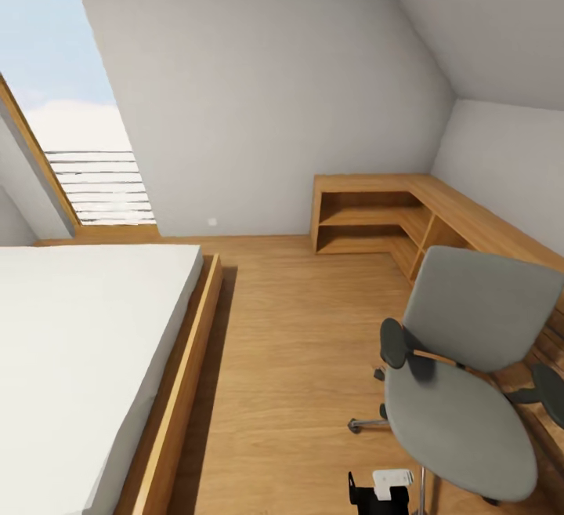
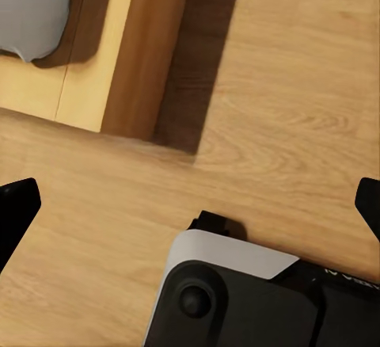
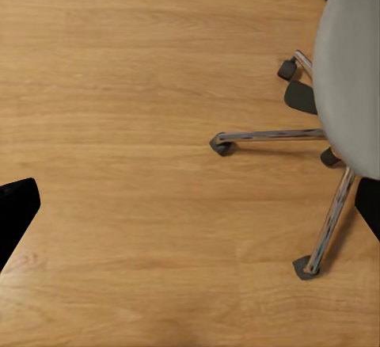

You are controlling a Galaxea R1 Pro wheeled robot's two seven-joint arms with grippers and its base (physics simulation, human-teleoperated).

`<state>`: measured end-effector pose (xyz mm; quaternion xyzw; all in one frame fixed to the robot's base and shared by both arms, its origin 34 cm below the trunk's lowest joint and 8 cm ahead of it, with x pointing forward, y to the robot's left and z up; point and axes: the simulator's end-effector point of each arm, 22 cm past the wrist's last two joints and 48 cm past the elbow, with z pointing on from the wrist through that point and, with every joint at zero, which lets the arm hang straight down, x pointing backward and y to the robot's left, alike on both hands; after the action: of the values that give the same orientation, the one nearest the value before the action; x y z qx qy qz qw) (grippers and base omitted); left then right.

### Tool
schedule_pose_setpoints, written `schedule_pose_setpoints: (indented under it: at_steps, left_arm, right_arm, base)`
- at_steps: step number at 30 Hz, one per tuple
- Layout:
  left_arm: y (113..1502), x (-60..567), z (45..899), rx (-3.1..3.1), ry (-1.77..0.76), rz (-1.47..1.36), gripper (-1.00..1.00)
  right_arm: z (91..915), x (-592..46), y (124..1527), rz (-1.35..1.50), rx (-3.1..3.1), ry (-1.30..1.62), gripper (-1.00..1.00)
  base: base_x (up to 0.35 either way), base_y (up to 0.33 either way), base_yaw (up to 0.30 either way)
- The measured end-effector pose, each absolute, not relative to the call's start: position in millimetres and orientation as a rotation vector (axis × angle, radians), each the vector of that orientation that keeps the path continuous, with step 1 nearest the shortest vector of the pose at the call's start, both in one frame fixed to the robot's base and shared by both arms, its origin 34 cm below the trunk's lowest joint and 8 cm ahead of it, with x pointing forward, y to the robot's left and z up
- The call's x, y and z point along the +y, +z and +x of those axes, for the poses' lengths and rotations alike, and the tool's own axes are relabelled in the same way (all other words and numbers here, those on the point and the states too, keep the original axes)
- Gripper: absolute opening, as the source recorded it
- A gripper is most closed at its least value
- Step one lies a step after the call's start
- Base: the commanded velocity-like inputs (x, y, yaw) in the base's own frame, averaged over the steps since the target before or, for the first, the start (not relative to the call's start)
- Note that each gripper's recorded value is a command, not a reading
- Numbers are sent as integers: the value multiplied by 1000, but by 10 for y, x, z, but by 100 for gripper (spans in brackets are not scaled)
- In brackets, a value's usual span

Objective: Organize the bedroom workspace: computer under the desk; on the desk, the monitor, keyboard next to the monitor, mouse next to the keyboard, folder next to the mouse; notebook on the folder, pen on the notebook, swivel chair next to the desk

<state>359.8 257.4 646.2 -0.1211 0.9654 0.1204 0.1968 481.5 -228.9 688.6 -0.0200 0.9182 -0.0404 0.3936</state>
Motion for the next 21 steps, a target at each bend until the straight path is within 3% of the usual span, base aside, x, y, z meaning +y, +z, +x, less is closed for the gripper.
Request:
schedule_pose_setpoints:
  at_steps: [5, 16, 21]
  left_arm:
    - [6466, 2575, 3603, 2701, 337, -337, 100]
    - [6469, 2573, 3608, 2700, 336, -335, 100]
    - [6467, 2574, 3608, 2700, 337, -336, 100]
  right_arm:
    - [4802, -2308, 6884, -53, 2331, -106, 100]
    - [4797, -2426, 6880, -51, 2332, -126, 100]
    - [4803, -2462, 6880, -56, 2331, -132, 100]
  base:
    - [113, 0, 1]
    - [271, 0, 0]
    - [101, 18, 0]
